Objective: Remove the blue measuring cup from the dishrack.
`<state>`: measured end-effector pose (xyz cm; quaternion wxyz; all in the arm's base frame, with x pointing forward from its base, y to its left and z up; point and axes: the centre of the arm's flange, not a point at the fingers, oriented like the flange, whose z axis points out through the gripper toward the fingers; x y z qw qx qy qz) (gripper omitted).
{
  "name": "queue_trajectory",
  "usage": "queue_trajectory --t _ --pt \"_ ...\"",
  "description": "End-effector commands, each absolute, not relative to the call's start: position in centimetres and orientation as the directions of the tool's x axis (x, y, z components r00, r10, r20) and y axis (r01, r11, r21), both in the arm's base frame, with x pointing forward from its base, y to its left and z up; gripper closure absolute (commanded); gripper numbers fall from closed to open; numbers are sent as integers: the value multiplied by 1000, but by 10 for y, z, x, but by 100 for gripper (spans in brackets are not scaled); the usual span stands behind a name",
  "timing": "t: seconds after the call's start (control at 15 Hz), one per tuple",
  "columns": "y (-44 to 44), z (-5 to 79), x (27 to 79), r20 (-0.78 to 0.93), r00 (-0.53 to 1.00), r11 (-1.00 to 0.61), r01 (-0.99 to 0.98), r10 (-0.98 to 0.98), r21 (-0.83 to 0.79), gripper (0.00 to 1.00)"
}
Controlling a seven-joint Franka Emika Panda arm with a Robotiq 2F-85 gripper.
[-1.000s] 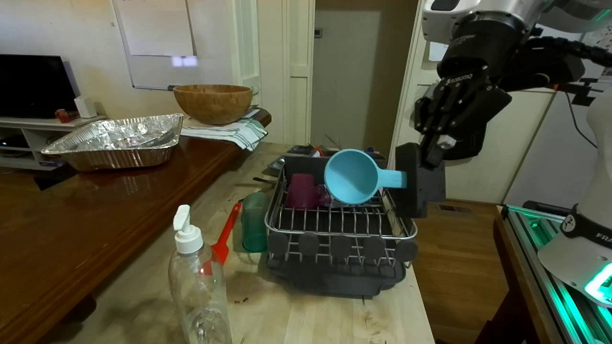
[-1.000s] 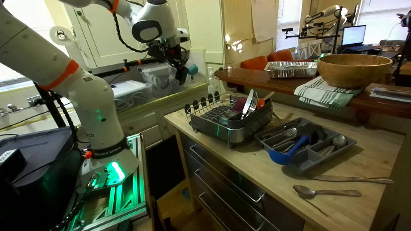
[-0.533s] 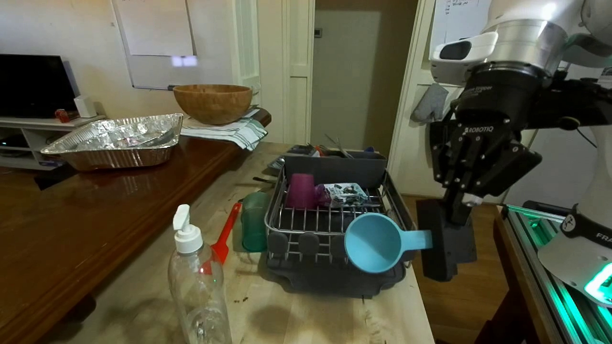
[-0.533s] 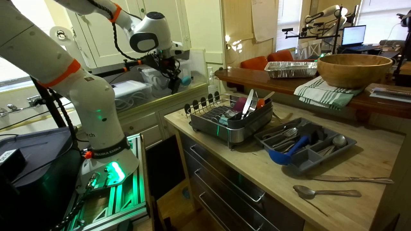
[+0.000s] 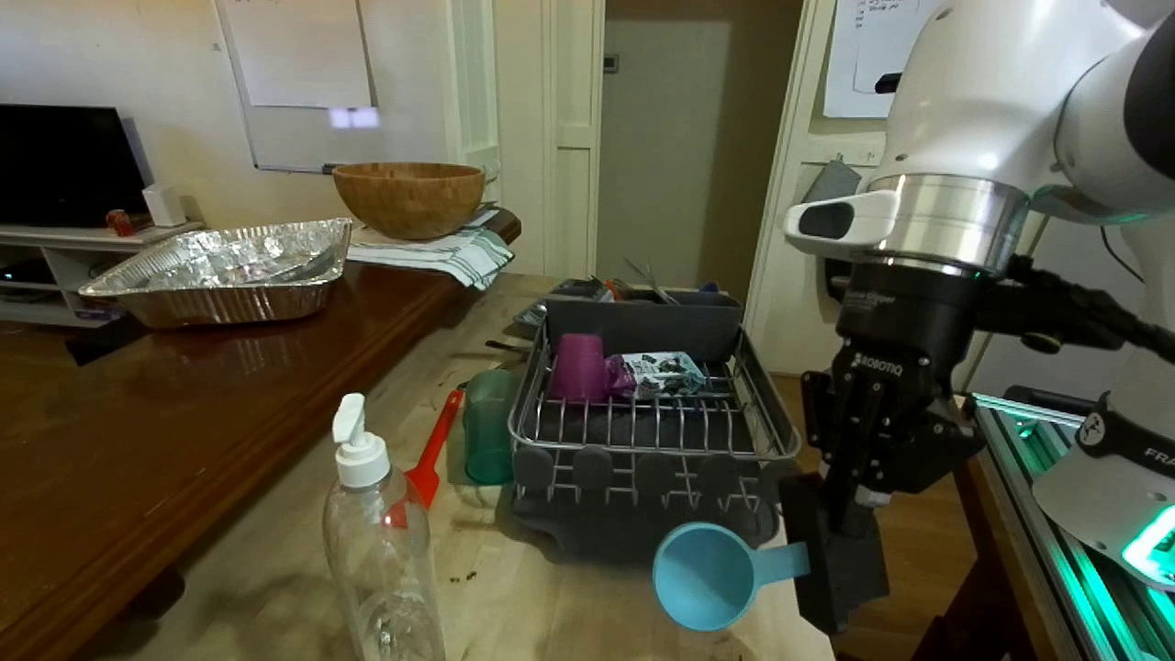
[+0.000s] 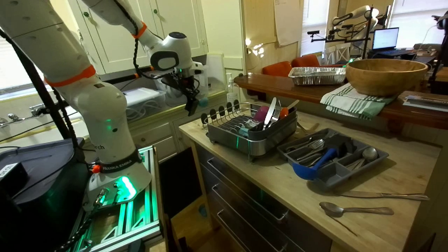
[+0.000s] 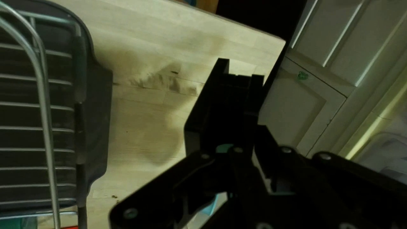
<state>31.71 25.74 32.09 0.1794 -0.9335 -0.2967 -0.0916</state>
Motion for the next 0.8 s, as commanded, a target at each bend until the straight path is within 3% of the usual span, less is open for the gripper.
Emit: queue_trajectory --t 0.0,0.13,0.2,0.27,0.33,0.73 --pt "303 302 341 282 760 -748 640 585 -174 96" --pt "287 308 325 285 759 -739 644 585 -198 96" --pt "292 304 326 279 758 -738 646 589 -198 85" --pt "292 303 327 276 759 -738 645 589 -199 85" --pt "292 303 327 277 760 -739 644 588 -199 96" --pt "297 294 338 484 766 -848 523 423 -88 96"
